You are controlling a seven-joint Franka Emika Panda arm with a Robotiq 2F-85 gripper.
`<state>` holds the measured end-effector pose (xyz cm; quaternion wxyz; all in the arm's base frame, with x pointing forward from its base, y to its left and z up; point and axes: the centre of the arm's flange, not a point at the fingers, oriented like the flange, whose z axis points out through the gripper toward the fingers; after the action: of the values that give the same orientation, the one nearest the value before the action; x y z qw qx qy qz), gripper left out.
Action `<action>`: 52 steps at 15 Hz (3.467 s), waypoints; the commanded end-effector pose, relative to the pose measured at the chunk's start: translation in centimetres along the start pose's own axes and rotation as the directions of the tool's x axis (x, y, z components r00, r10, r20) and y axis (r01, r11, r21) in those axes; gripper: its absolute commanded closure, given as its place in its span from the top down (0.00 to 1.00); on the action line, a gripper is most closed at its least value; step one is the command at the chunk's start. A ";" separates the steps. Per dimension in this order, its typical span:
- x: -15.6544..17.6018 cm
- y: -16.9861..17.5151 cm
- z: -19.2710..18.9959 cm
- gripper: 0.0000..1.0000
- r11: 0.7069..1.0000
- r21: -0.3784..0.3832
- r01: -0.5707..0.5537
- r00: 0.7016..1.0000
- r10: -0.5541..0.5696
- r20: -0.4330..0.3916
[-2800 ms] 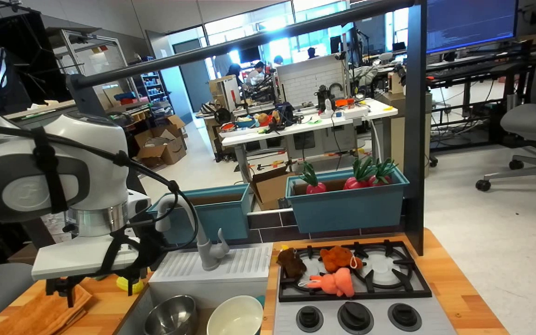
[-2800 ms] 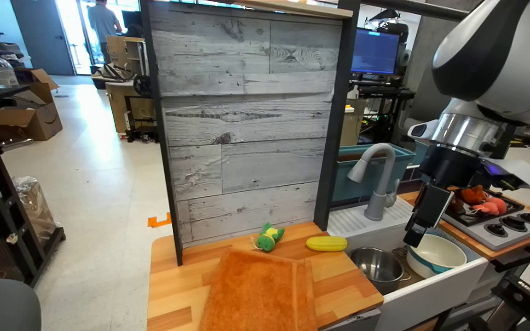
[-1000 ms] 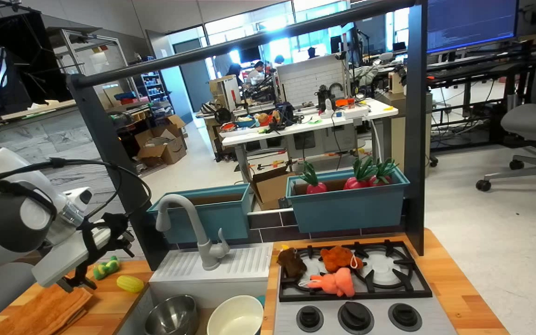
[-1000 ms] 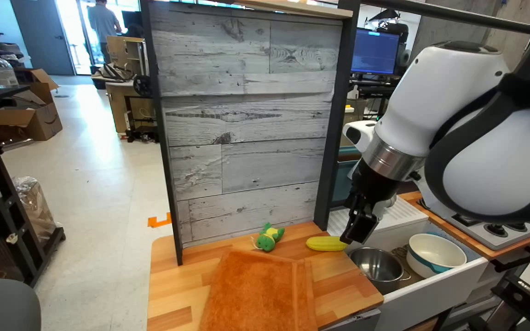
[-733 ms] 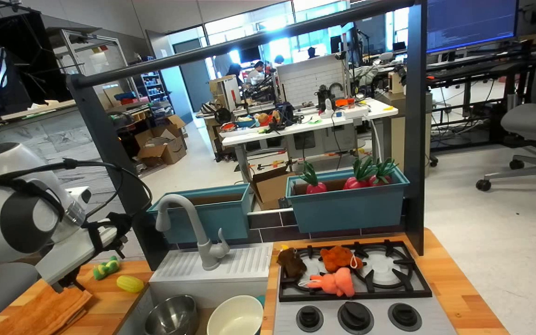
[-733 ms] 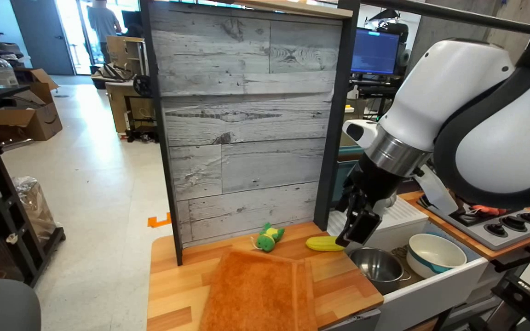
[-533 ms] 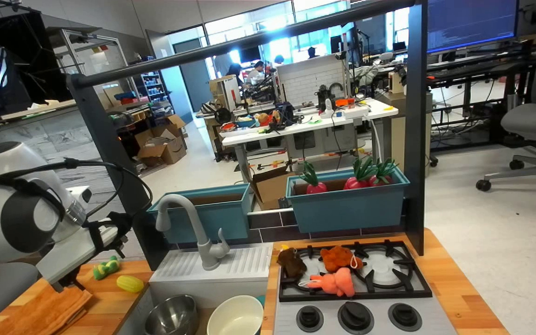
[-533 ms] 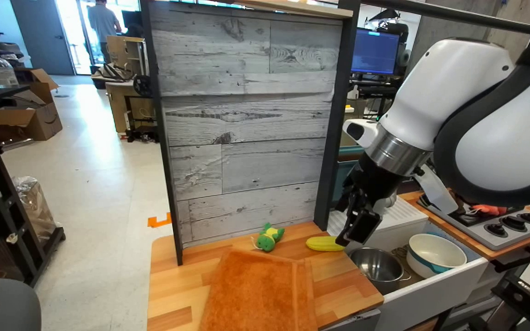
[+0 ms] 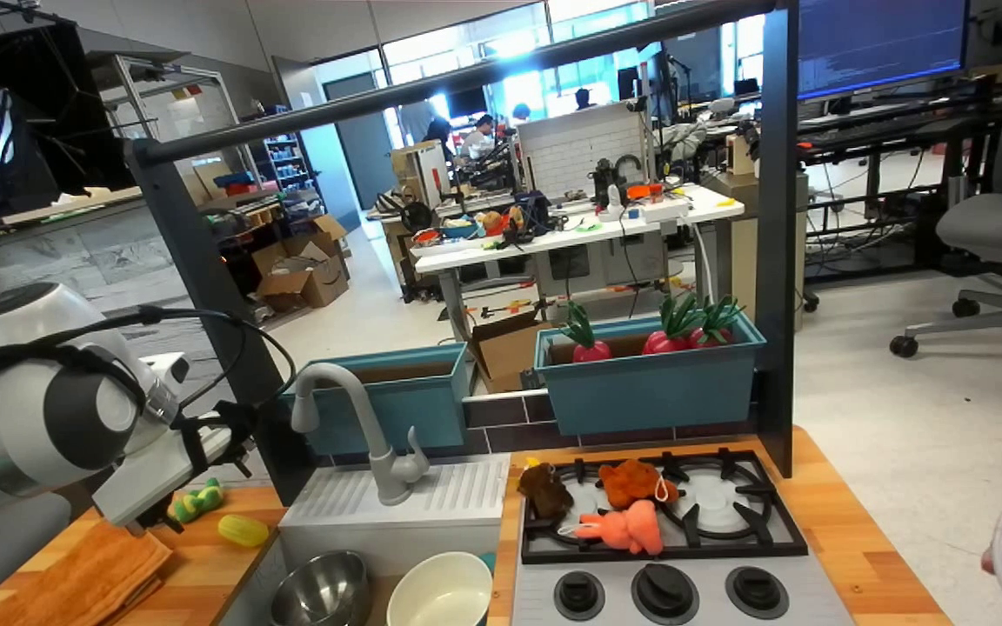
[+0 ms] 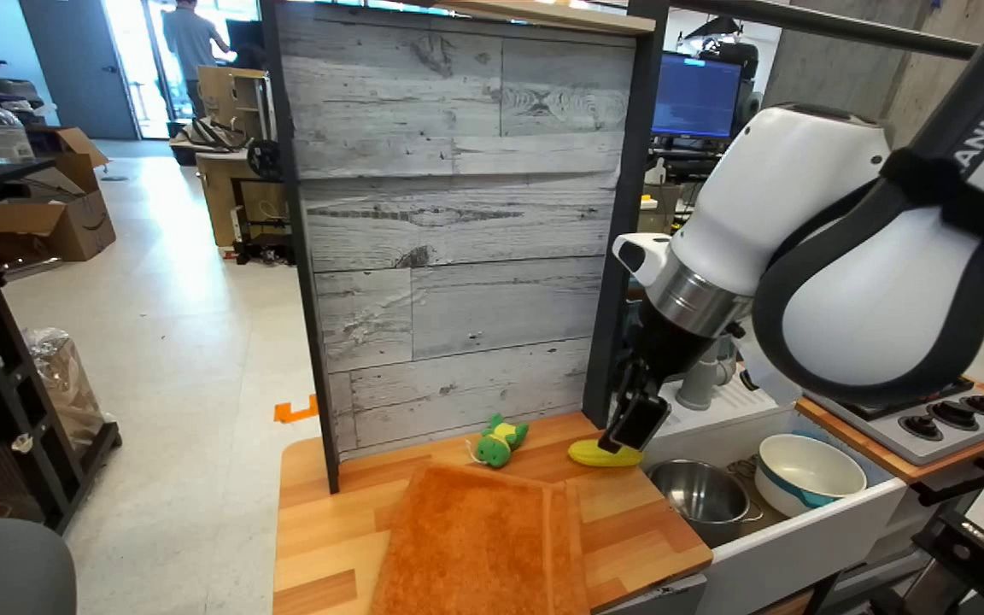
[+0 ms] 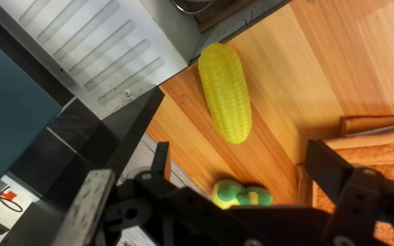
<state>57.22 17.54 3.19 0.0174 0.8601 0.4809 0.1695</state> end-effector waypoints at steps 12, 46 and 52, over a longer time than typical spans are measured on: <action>1.0 -1.3 7.8 0.75 0.999 0.007 -0.039 0.995 0.038 0.095; -24.2 7.1 6.1 0.08 0.674 -0.513 -0.532 0.758 0.649 0.068; -24.6 6.8 3.6 0.79 0.683 -0.485 -0.546 0.764 0.644 0.047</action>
<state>52.46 -5.83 -7.64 0.2165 0.9560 0.1181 0.1591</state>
